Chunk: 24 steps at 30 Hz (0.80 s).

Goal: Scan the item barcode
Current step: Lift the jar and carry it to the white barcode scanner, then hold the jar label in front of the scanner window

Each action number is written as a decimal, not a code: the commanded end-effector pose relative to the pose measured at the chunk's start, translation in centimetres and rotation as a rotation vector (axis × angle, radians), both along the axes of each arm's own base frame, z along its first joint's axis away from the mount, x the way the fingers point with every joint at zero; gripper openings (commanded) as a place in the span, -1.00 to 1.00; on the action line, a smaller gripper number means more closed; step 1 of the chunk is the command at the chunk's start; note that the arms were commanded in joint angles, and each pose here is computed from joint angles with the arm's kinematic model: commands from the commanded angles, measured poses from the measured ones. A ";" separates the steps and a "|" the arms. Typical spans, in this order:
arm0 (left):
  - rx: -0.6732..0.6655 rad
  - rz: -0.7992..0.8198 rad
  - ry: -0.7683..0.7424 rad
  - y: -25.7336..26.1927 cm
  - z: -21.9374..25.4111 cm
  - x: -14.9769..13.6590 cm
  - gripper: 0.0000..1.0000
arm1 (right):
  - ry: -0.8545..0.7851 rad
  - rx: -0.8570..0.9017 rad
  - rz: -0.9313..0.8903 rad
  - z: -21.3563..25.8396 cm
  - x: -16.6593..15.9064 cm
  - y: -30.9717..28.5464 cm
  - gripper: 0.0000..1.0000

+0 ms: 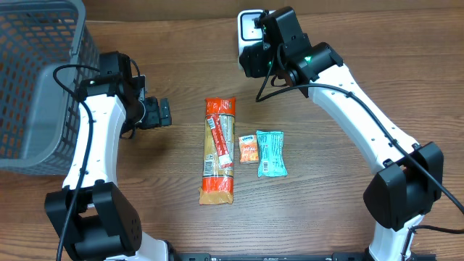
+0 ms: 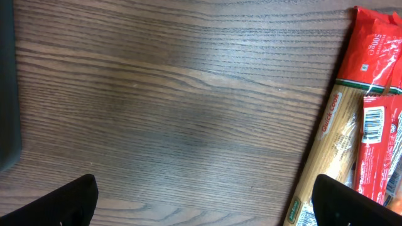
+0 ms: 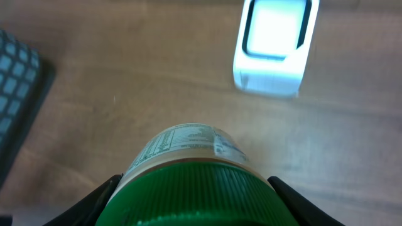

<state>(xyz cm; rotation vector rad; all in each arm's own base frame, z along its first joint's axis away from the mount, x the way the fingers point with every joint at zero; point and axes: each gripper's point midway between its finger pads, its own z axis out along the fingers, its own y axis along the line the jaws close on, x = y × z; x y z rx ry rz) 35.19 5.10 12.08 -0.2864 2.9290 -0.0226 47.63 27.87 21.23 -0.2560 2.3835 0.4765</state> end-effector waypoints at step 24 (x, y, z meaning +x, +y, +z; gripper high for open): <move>0.001 -0.028 -0.039 -0.1 1.2 0.4 1.00 | -0.535 0.025 -0.166 -1.1 13.6 1.3 -0.53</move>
